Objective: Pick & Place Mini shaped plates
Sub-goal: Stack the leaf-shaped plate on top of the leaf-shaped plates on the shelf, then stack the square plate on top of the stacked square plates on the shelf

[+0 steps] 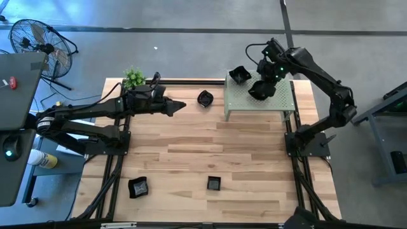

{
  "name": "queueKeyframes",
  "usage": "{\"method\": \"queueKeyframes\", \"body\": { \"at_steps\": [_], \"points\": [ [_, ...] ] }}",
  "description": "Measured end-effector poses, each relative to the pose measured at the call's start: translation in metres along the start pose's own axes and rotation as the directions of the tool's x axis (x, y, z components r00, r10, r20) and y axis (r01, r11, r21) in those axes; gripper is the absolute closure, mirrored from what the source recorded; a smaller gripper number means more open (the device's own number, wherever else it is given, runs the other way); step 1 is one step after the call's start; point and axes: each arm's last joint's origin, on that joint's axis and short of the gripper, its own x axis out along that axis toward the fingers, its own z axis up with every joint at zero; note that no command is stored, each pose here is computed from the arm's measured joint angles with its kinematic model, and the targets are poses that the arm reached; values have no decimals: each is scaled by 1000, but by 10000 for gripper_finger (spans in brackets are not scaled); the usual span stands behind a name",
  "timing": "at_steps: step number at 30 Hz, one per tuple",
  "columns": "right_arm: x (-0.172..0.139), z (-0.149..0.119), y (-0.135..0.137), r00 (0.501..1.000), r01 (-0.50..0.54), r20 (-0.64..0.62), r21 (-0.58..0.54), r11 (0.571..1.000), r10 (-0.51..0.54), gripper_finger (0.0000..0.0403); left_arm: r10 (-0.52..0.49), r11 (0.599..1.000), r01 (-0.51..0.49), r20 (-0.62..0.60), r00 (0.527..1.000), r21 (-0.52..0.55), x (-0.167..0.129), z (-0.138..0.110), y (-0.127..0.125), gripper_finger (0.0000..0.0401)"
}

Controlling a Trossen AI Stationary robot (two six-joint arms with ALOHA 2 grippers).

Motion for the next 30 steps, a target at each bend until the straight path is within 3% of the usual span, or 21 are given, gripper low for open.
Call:
{"method": "queueKeyframes", "body": {
  "at_steps": [10, 13, 15, 17, 19, 23, 30],
  "points": [
    [-4, 0, 0, 999, 32, 25, 40, 999, -33, 312, 5, 1000, -5, -6, 1000, 24, 0, -1, 1, 287],
    [-15, -3, 9, 997, -8, 74, 94, 996, 1, 317, 24, 995, -21, -24, 999, 95, 0, -2, 3, 307],
    [-28, -3, 20, 985, -76, 161, 125, 989, 55, 338, 7, 984, 1, -43, 999, 178, 0, -3, 2, 343],
    [-38, -3, 35, 960, -141, 262, 145, 979, 100, 372, -23, 959, 37, -53, 998, 281, 0, -2, 0, 383],
    [-43, -4, 53, 930, -193, 343, 156, 969, 130, 394, -41, 931, 58, -54, 998, 359, 0, -2, -1, 390],
    [-42, -10, 99, 876, -278, 454, 198, 940, 164, 385, -38, 878, 52, -40, 998, 476, 0, -2, 0, 395],
    [-23, -27, 188, 822, -402, 519, 240, 883, 233, 398, -78, 868, 90, -44, 996, 489, 7, -21, 21, 400]
  ]
}}
